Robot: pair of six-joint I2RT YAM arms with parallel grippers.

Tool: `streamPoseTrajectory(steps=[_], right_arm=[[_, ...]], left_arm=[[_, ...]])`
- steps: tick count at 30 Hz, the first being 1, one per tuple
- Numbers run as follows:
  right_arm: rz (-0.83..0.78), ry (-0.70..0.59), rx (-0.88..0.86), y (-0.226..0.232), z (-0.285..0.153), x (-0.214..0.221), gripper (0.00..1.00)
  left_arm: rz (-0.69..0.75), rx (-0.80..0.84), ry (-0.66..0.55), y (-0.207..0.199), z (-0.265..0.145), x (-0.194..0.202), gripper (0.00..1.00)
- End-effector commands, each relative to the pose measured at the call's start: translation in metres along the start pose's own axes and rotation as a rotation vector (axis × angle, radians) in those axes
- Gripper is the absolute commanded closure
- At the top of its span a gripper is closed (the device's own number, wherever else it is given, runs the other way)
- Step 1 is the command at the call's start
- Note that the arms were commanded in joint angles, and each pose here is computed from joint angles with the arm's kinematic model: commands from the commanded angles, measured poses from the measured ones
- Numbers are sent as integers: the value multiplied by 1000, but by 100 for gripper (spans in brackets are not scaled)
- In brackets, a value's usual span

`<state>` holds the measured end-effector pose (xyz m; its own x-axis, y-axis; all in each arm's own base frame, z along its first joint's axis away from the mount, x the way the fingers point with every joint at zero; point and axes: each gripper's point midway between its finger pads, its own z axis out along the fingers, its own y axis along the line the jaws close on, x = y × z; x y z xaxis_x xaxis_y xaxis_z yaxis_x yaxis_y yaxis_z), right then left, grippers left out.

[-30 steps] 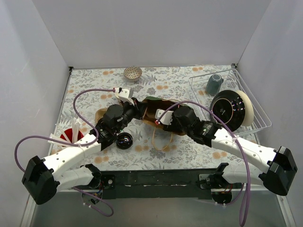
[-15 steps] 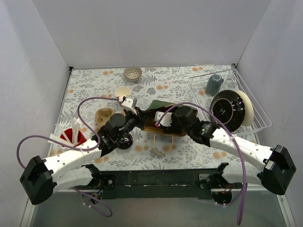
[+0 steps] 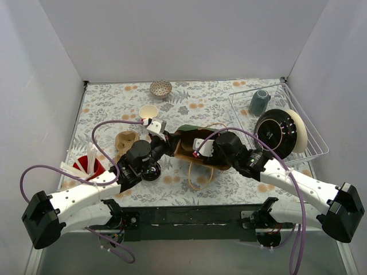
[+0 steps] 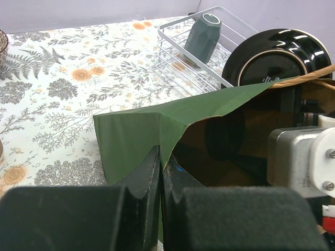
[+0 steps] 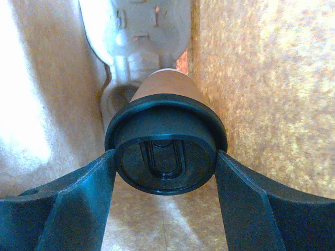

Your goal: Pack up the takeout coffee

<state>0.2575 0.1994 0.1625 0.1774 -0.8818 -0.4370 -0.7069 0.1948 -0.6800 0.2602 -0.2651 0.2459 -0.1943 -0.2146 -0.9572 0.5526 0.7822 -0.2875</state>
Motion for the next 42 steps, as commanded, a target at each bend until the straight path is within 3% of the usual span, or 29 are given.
streamPoseTrajectory(steps=[1, 6, 13, 17, 21, 30, 42], right_arm=[[3, 28, 1, -3, -4, 4, 77], [7, 50, -27, 8, 0, 12, 78], [27, -14, 22, -12, 11, -14, 79], [18, -52, 16, -15, 24, -27, 79], [-2, -46, 44, -28, 29, -34, 79], [-21, 6, 72, -31, 21, -7, 80], [-157, -17, 120, -55, 40, -27, 81]], left_arm=[[17, -14, -81, -3, -6, -28, 100], [50, -15, -78, -7, -8, -25, 100], [152, -143, -166, 15, 2, -40, 100], [202, -171, -147, 21, 12, -33, 100], [189, -204, -153, 30, 8, -33, 100], [170, -169, -121, 27, -2, -28, 100], [166, -122, -102, 19, 1, -22, 100]])
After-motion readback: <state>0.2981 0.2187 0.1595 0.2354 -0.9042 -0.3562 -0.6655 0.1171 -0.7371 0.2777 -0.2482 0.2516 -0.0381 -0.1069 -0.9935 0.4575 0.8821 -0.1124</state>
